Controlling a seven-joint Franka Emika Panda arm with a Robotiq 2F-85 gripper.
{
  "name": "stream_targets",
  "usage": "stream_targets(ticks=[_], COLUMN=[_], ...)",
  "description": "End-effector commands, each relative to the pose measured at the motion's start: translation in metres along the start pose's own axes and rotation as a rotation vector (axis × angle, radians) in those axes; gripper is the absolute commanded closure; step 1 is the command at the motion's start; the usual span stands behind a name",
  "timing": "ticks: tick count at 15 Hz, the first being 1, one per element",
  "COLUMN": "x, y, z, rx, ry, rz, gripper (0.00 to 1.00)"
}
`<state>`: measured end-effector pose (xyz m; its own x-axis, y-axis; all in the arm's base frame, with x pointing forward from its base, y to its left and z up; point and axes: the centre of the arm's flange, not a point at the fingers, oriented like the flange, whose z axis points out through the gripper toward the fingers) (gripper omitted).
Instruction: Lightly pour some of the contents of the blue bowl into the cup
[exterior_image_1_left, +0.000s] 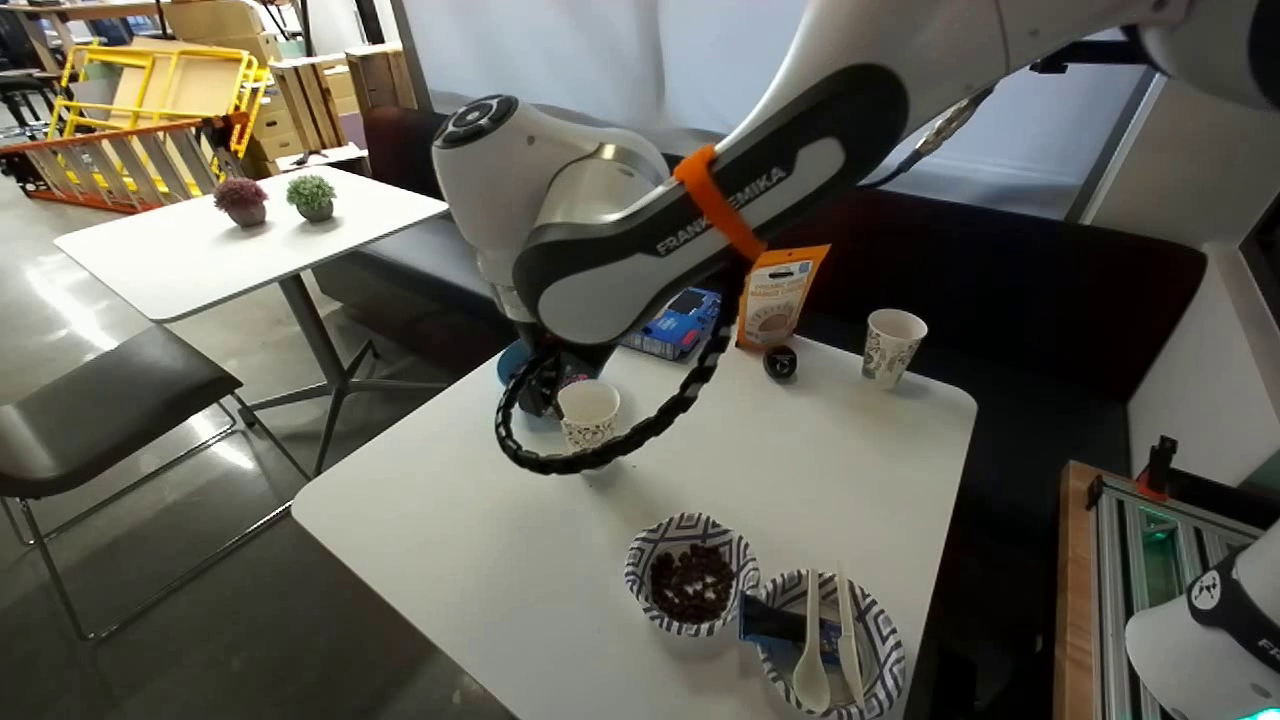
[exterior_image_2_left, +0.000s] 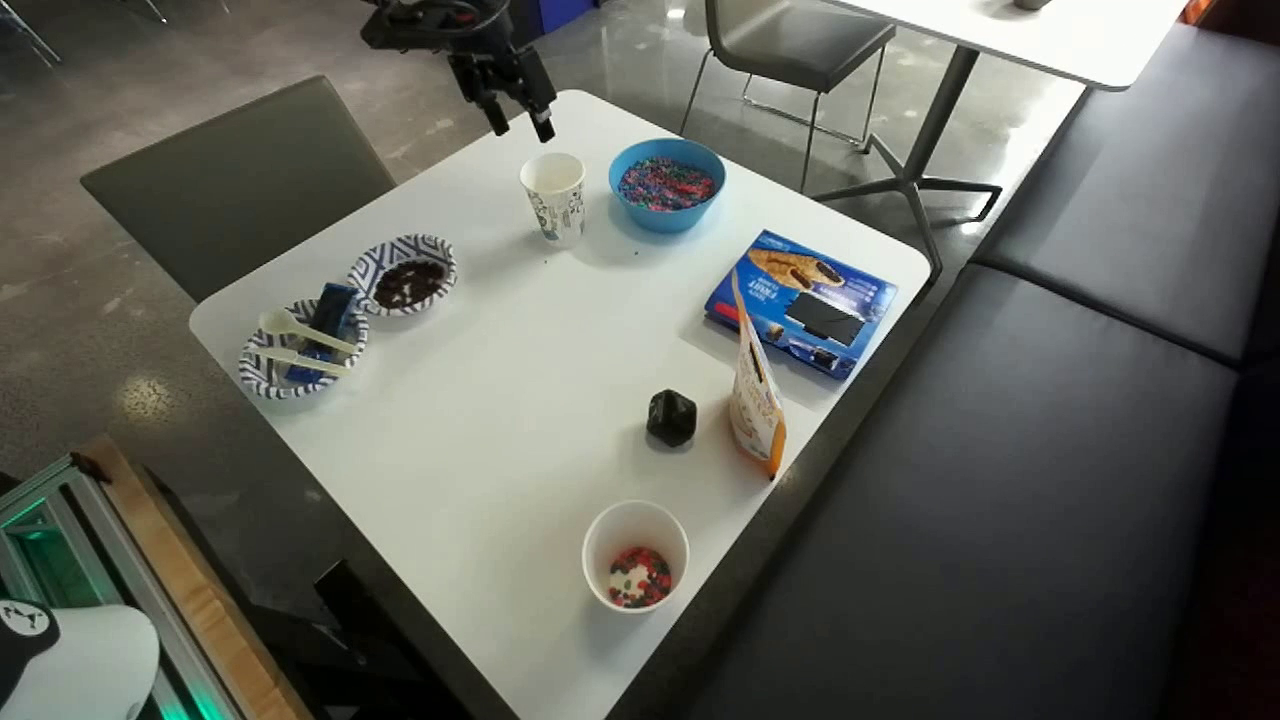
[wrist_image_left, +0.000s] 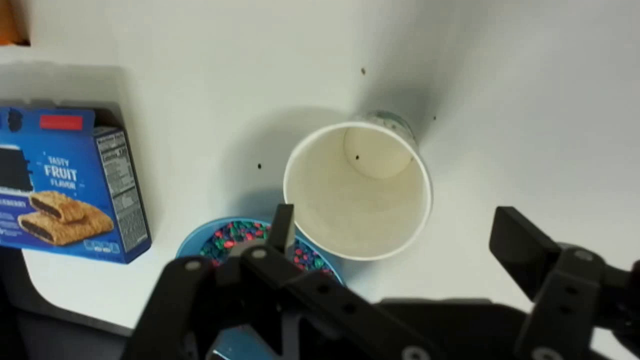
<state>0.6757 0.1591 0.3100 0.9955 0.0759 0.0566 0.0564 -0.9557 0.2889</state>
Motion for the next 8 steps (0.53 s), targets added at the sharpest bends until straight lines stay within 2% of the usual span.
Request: stream_targets(ticks=[1,5,6,8], x=[0.069,0.105,0.061,0.065], y=[-0.020,-0.024,-0.015,-0.015], z=[0.014,0.029,0.020,0.026], rx=[-0.068,-0.101,-0.061,-0.066], ry=[0.055,0.096,0.094,0.096], rz=[0.003,0.004,0.006,0.008], gripper=[0.00,0.00,0.00,0.00])
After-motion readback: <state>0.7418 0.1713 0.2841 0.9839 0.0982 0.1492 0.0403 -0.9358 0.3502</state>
